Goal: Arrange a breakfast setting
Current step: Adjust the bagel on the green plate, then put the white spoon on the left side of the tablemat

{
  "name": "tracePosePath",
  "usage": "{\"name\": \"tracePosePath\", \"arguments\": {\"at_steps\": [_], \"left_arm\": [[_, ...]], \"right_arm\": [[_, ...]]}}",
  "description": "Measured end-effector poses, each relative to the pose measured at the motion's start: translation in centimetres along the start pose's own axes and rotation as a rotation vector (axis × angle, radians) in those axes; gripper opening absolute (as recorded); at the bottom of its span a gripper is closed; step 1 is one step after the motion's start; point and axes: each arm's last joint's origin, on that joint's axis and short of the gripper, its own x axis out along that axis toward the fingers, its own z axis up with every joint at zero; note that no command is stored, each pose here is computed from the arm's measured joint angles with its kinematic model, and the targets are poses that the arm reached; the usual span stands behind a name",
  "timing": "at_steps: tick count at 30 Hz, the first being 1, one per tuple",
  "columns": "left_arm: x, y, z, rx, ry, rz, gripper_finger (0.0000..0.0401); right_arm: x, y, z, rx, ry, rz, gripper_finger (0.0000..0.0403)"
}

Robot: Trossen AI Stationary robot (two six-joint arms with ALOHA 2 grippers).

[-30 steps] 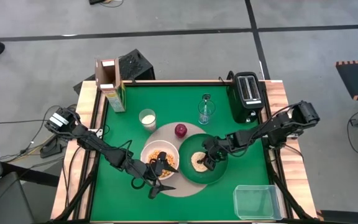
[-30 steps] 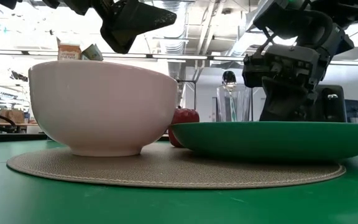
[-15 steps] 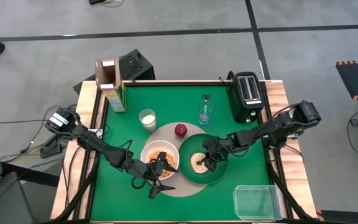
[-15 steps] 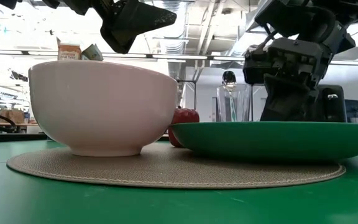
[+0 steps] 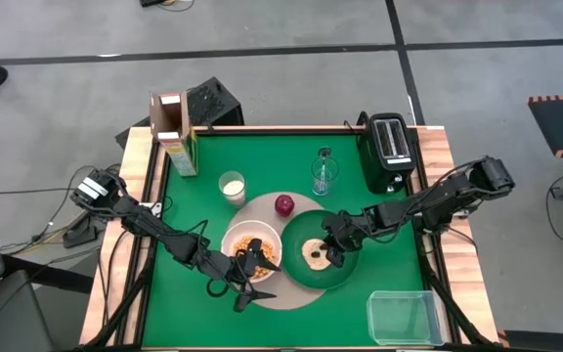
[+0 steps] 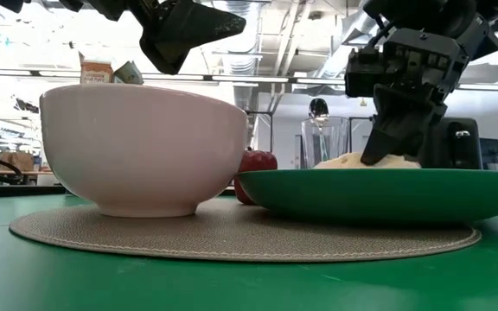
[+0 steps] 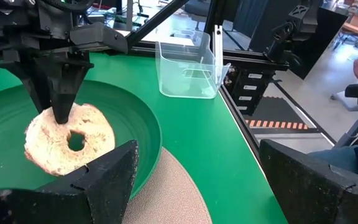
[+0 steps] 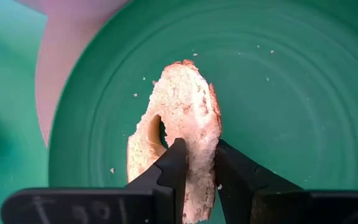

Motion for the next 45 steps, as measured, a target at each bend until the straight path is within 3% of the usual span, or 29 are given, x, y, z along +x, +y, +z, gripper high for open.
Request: {"name": "tracePosePath", "arguments": {"at_steps": [25,28,33,38,45], "left_arm": [[0.0,0.0,0.2,0.005,-0.016,-0.004,0.0318],[0.0,0.0,0.2,0.004,-0.018,-0.003,0.0318],[0.0,0.0,0.3,0.003,-0.030,0.018,0.0318],[0.0,0.0,0.2,0.005,-0.026,0.019,0.0318],[0.0,0.0,0.2,0.000,-0.025,0.019,0.0318]], "right_arm": [[1.1,-0.1,0.4,-0.028,-0.062,-0.020,0.0104],[1.1,-0.1,0.4,-0.038,-0.056,-0.024,0.0124],[1.0,-0.3,0.3,-0.055,-0.046,-0.038,0.0197],[-2.1,0.2,1.8,-0.081,-0.078,-0.002,0.0245],[-9.1,-0.4,5.5,-0.149,-0.206,-0.050,0.0248]]}}
